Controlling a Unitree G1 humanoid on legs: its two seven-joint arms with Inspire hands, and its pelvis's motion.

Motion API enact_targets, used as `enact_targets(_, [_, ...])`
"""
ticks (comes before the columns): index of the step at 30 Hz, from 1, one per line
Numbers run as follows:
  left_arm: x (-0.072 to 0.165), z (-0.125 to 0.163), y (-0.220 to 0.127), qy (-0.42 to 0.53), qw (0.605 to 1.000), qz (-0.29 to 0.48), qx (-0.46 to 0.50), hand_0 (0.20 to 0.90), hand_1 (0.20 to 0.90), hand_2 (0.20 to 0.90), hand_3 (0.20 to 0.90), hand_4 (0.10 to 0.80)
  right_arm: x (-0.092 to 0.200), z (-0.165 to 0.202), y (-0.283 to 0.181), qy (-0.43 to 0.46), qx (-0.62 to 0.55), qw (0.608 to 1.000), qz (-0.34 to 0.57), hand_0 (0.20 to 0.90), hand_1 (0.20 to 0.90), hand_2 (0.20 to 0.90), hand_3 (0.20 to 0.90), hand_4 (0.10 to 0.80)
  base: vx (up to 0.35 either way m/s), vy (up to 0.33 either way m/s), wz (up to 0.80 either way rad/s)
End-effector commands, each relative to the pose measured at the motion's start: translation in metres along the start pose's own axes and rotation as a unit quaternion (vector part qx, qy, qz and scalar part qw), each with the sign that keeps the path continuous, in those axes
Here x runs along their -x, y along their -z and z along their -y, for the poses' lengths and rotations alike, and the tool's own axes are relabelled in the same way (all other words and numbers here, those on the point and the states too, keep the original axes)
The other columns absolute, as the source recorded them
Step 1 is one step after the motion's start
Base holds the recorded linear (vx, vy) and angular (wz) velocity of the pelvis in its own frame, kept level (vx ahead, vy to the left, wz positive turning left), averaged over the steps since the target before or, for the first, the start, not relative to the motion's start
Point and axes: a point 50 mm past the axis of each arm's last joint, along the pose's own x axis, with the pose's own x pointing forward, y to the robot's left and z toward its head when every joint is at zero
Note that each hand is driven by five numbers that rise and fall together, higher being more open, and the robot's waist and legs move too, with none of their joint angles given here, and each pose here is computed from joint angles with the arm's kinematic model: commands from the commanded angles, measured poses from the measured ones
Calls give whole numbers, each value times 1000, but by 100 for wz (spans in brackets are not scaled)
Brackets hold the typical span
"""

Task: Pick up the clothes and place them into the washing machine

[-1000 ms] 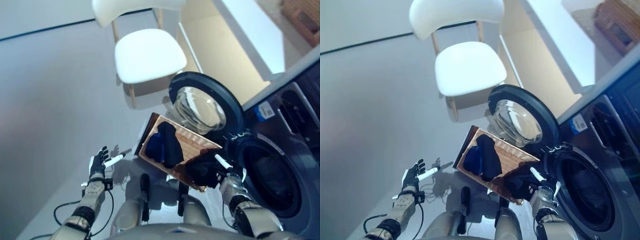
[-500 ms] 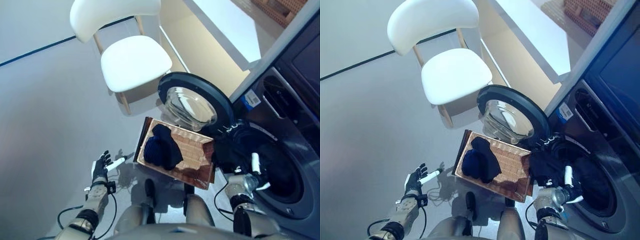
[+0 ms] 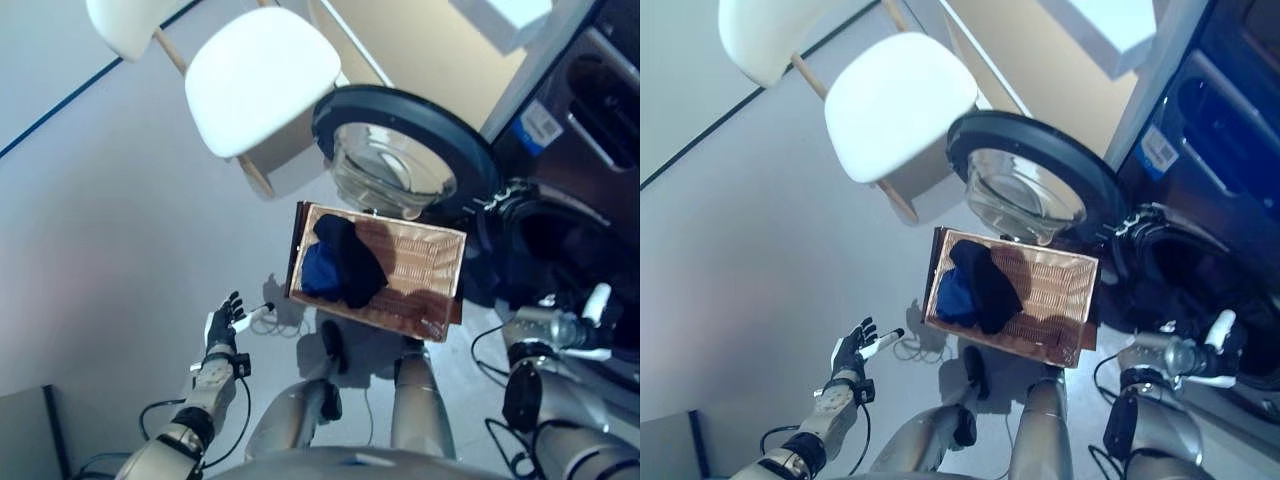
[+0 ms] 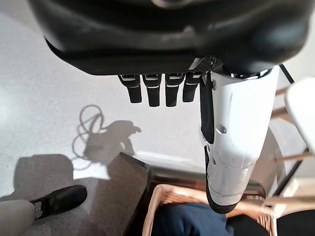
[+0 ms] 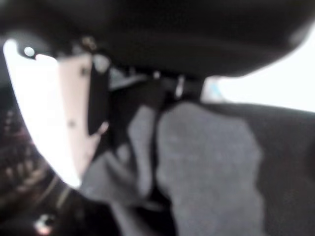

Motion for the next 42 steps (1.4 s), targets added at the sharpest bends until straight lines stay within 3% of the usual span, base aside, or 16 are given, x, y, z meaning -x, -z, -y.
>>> enact_targets(1, [-8,4,-31,-4,997,71,19,900,900,900,900,800,-4,-46,-73,-60,-41,989,126,200,200,200,200,300,1,-9,10])
enact_targets(14, [-9,13,-56,18,992,123,28,900,900,900,900,800,6,-91,-173,-92,-120,961,230,200,200,200,200,300,6,-15,14])
enact_targets(21, [-8,5,-60,6,990,136,34,900,900,900,900,800,15,-94,-197,-96,-165,944,268,200,200,200,200,300,-2,28,7])
enact_targets(30, [-7,0,-60,-7,989,142,33,900,900,900,900,800,16,-92,-195,-90,-138,943,288,200,200,200,200,300,-11,36,-1])
enact_targets(31, [-8,-1,-59,-7,990,139,29,900,900,900,900,800,12,-89,-189,-76,-126,950,274,324,324,324,324,388,-13,23,-5])
enact_targets(32, [-8,0,-59,-6,990,139,29,900,900,900,900,800,9,-88,-186,-71,-124,954,265,694,694,694,694,653,-13,23,-6])
enact_targets(33, [-8,0,-59,-6,990,139,29,900,900,900,900,800,9,-88,-186,-71,-125,954,264,900,900,900,900,800,-12,16,-5])
enact_targets(42, [-7,-3,-47,-5,993,111,26,900,900,900,900,800,-6,-82,-161,-38,-57,979,194,900,900,900,900,800,-4,17,-6])
